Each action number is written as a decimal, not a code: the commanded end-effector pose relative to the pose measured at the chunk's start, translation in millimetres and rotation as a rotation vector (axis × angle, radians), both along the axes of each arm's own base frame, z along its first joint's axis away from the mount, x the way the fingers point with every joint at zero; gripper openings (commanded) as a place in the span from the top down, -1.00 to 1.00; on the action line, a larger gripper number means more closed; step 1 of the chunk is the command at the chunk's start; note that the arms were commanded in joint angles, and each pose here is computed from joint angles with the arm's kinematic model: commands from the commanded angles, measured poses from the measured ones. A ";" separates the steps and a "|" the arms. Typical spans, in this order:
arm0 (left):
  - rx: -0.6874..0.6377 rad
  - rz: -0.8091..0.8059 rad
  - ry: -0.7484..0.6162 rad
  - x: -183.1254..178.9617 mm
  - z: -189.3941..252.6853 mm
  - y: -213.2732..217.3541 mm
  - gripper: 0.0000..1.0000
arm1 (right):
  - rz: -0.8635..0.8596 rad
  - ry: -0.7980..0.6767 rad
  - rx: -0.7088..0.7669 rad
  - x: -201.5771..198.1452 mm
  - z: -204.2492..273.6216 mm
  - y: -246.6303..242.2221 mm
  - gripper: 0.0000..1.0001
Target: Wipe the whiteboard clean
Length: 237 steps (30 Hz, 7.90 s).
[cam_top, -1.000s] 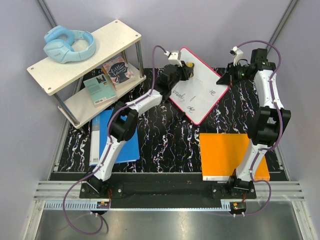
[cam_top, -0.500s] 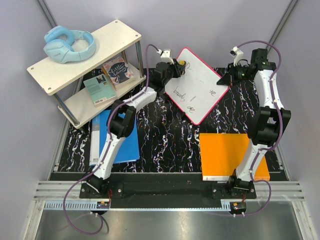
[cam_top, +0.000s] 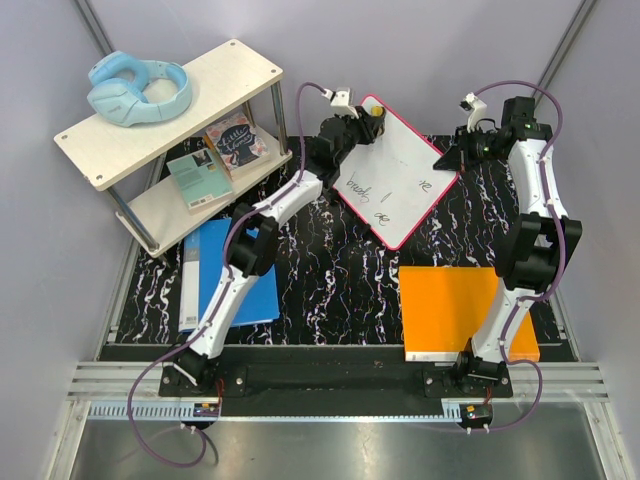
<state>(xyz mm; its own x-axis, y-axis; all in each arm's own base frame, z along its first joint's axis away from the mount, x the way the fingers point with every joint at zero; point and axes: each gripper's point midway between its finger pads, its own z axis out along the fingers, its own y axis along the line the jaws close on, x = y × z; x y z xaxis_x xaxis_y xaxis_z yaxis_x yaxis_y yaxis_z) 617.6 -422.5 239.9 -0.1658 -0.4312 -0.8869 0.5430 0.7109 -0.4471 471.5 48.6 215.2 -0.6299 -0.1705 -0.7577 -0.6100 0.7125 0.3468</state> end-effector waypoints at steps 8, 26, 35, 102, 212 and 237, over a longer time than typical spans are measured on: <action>-0.029 0.145 -0.054 11.4 14.9 15.2 1.00 | 0.214 0.121 -0.055 -34.5 -51.1 44.0 1.00; 0.201 -0.051 0.091 -17.6 -61.9 -2.6 1.00 | 0.230 0.136 -0.057 -39.2 -54.5 46.5 1.00; 0.301 -0.487 -0.078 -101.5 -47.7 -80.6 1.00 | 0.234 0.136 -0.058 -40.7 -54.4 46.4 1.00; 0.680 -0.526 -0.111 -201.5 -86.4 -111.2 1.00 | 0.229 0.147 -0.070 -39.5 -57.3 44.4 1.00; -0.532 0.400 0.537 -46.6 -132.8 117.1 1.00 | 0.325 0.166 -0.080 -61.2 -51.3 55.2 1.00; -0.671 0.211 0.805 -109.9 -167.5 53.7 1.00 | 0.325 0.162 -0.084 -60.5 -50.9 54.8 1.00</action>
